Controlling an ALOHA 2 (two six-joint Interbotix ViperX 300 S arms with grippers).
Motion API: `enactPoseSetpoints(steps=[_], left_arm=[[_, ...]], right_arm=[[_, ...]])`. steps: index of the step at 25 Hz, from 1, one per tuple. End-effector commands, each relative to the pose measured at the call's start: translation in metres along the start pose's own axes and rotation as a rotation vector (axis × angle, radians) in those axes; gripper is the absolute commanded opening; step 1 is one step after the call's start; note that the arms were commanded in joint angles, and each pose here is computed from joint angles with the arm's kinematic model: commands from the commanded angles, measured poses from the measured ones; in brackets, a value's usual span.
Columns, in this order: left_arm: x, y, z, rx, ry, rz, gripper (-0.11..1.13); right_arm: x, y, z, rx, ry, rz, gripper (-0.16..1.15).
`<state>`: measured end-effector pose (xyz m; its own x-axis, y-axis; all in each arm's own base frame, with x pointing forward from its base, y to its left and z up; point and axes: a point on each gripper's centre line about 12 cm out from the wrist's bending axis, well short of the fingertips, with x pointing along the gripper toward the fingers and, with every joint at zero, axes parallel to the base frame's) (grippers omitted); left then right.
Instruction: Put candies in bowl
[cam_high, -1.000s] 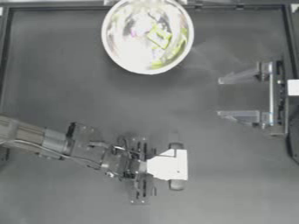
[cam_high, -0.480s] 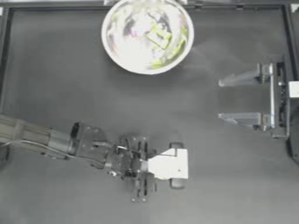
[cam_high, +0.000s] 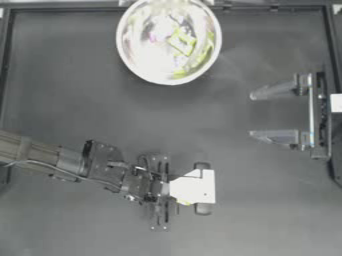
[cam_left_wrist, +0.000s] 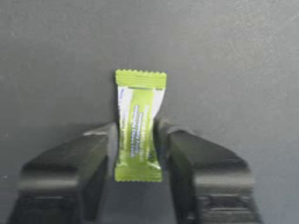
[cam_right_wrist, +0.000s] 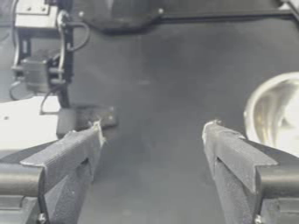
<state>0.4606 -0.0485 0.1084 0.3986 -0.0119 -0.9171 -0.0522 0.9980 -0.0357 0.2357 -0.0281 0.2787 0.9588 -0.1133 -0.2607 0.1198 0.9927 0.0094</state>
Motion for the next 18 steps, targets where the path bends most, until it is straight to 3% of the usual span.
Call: enactPoseSetpoints(steps=[1, 5, 11, 18], left_arm=[[-0.013, 0.000, 0.014, -0.015, -0.048, -0.011, 0.56], [-0.010, 0.001, 0.013, -0.021, -0.041, -0.013, 0.42], [-0.016, -0.001, 0.015, -0.018, -0.053, -0.017, 0.42], [-0.044, -0.003, 0.025, -0.003, -0.115, -0.026, 0.41]], right_arm=[[0.000, 0.001, 0.010, 0.004, -0.035, 0.001, 0.98], [0.000, 0.002, 0.010, 0.002, -0.040, 0.007, 0.98], [0.000, 0.002, 0.011, 0.002, -0.043, 0.008, 0.98], [0.000, 0.002, 0.009, 0.002, -0.038, 0.008, 0.98]])
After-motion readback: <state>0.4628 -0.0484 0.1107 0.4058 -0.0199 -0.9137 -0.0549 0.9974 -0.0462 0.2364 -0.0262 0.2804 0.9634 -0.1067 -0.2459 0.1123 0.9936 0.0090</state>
